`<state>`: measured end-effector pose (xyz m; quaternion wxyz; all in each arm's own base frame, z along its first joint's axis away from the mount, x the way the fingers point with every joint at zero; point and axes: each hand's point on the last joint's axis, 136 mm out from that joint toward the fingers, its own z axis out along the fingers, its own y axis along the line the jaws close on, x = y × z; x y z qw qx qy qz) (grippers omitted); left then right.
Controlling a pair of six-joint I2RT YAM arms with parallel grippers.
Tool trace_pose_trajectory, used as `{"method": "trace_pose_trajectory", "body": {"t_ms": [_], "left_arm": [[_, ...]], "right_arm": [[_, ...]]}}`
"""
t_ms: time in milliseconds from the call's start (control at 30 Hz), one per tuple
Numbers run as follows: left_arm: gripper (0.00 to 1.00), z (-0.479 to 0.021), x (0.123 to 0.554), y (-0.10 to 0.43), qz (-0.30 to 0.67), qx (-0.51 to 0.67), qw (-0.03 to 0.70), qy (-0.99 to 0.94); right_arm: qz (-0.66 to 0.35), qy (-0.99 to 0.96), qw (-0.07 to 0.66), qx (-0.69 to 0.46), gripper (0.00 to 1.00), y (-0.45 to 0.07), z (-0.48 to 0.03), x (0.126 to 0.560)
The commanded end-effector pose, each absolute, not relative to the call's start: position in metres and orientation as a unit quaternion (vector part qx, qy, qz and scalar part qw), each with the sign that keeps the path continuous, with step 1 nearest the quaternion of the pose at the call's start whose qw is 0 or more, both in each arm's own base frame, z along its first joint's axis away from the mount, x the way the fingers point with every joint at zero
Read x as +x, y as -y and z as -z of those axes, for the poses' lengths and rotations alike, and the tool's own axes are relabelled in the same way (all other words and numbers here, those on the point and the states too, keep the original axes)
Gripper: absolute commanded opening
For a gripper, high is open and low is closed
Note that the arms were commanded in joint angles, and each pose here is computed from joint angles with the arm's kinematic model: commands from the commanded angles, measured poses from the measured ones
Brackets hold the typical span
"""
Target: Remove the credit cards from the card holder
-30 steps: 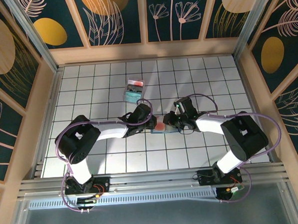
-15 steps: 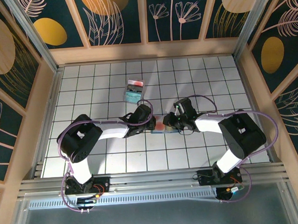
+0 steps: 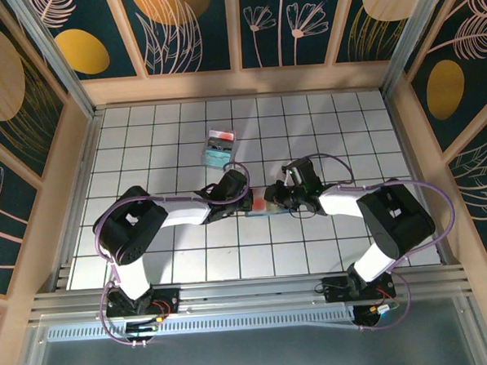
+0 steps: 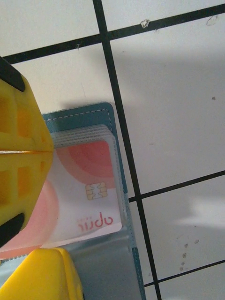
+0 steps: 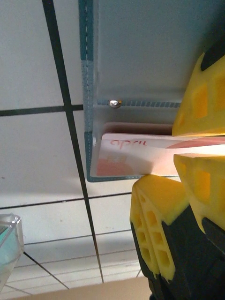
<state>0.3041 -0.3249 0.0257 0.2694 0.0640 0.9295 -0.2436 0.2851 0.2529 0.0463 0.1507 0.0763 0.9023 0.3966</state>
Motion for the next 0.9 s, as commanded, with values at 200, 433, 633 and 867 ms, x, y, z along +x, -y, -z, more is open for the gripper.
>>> {"method": "trace_pose_trajectory", "body": {"t_ms": [200,433,633,867], "left_arm": [[0.1,-0.007,0.288,0.323,0.237,0.075,0.235,-0.94],[0.08,-0.005,0.286,0.323,0.242,0.072,0.231,-0.94],[0.08,-0.005,0.284,0.322,0.246,0.067,0.228,-0.939],[0.07,-0.005,0.284,0.324,0.251,0.065,0.226,-0.939]], "right_arm": [[-0.46,-0.873,0.153,0.05,0.17,-0.272,-0.071,0.281],[-0.465,-0.872,0.141,0.067,0.18,-0.271,-0.058,0.278],[-0.461,-0.874,0.133,0.078,0.21,-0.271,-0.05,0.279],[-0.453,-0.879,0.123,0.083,0.24,-0.271,-0.041,0.279]]}}
